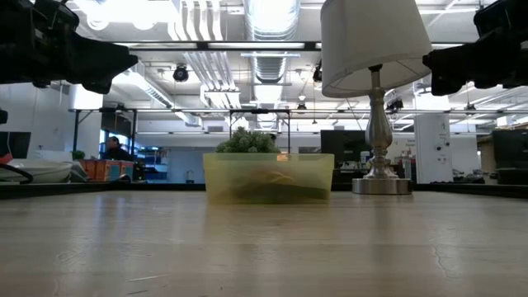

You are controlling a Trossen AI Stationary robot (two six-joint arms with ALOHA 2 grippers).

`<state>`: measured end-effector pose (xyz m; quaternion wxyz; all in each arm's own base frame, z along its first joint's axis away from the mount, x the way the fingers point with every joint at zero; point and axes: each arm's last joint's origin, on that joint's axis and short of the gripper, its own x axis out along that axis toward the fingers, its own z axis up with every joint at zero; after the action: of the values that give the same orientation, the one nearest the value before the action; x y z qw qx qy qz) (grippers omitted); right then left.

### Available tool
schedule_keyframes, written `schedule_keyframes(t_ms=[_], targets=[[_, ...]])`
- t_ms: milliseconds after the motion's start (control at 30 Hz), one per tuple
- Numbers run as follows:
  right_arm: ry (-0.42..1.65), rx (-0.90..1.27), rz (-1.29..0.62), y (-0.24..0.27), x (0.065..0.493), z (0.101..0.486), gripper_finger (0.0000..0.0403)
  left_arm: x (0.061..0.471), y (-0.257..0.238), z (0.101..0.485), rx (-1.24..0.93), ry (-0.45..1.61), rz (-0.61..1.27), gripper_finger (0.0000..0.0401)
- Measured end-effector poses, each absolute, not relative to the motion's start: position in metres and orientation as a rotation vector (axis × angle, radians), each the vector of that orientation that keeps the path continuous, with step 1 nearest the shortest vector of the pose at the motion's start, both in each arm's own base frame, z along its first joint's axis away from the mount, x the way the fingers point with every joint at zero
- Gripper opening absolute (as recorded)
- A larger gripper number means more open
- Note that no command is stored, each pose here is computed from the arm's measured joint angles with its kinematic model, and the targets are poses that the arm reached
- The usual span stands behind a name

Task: Pick and place rubber bands into bin
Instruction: Return to Home Position

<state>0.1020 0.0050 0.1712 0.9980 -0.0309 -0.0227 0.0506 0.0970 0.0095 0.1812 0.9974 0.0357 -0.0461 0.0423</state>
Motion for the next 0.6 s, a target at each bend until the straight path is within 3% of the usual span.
schedule_keyframes(t_ms=[600], targets=[[-0.041,-0.132,0.101,0.0050,0.1021,0.1704,0.0048,0.1003,0.0099,0.1777,0.062,-0.049,0.083,0.0144]])
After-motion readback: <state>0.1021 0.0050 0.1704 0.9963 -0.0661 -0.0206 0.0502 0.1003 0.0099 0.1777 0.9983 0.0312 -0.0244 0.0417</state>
